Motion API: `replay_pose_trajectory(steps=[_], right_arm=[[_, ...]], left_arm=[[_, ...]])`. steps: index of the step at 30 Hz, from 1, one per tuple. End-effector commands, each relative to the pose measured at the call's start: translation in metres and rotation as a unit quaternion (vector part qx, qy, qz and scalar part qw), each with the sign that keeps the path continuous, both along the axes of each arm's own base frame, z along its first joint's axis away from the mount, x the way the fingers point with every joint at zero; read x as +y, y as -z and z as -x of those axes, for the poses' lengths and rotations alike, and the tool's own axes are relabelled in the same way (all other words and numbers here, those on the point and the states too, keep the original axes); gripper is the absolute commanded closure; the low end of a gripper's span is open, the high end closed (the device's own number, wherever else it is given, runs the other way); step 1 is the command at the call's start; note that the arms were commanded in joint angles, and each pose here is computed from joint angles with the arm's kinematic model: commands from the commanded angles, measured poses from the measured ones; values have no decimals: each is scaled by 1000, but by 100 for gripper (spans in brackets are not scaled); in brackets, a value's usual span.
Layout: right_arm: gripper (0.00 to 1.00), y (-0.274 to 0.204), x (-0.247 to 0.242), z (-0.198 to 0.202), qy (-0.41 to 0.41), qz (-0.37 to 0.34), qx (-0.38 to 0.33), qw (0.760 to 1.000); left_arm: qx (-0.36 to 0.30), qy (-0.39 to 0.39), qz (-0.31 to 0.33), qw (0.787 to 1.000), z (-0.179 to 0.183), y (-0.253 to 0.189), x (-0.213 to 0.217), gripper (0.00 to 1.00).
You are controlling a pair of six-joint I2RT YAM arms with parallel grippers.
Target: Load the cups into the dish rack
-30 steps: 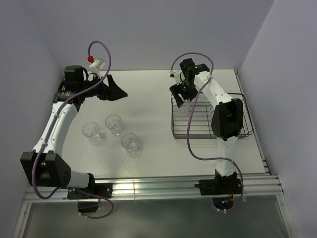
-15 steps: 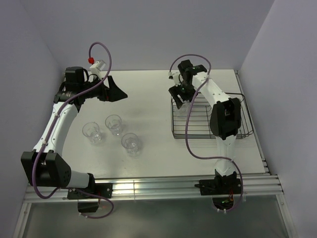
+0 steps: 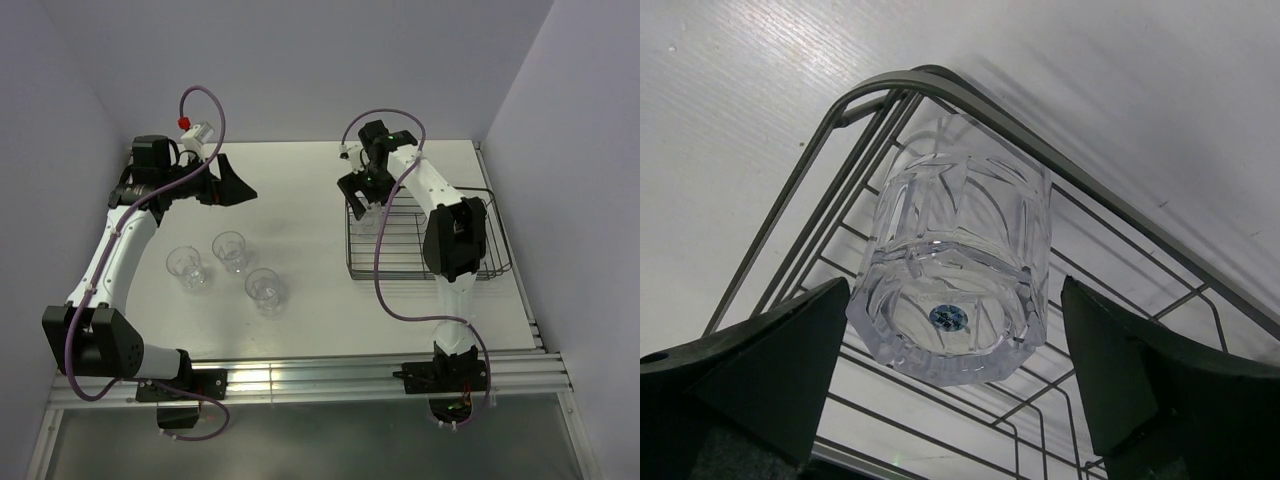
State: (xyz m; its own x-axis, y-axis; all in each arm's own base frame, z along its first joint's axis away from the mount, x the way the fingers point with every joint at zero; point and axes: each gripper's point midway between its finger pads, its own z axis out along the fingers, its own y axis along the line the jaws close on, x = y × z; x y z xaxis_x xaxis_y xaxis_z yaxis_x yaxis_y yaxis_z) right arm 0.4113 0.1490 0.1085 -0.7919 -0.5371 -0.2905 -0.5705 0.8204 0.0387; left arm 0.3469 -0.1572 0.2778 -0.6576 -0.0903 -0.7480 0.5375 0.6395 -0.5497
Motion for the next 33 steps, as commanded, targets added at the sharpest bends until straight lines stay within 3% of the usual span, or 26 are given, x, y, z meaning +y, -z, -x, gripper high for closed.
replay_pose_trajectory(steps=[1, 3, 8, 13, 20, 25, 28, 33], right_arm=[[5, -23, 9, -10, -5, -18, -33, 999], [0, -30, 9, -9, -7, -21, -40, 999], [0, -49, 5, -9, -10, -20, -60, 998], [0, -93, 2, -6, -13, -38, -108, 993], [0, -144, -20, 4, 9, -72, -164, 984], [0, -169, -42, 13, 44, -104, -195, 974], [0, -181, -53, 20, 63, -124, -209, 968], [0, -183, -65, 33, 82, -141, -212, 963]], left_arm=[[-25, -3, -13, 1000, 2, -7, 3, 1], [-28, -7, -18, 999, 2, -7, 5, 1], [-35, -14, -36, 999, 3, -5, 10, 1], [-67, -27, -94, 993, 10, -2, 26, 1], [-121, 32, -213, 969, 43, 20, 46, 4], [-140, 93, -258, 952, 81, 37, 40, 9], [-176, 170, -267, 932, 115, 52, 23, 12], [-257, 314, -274, 872, 166, 78, -3, 18]])
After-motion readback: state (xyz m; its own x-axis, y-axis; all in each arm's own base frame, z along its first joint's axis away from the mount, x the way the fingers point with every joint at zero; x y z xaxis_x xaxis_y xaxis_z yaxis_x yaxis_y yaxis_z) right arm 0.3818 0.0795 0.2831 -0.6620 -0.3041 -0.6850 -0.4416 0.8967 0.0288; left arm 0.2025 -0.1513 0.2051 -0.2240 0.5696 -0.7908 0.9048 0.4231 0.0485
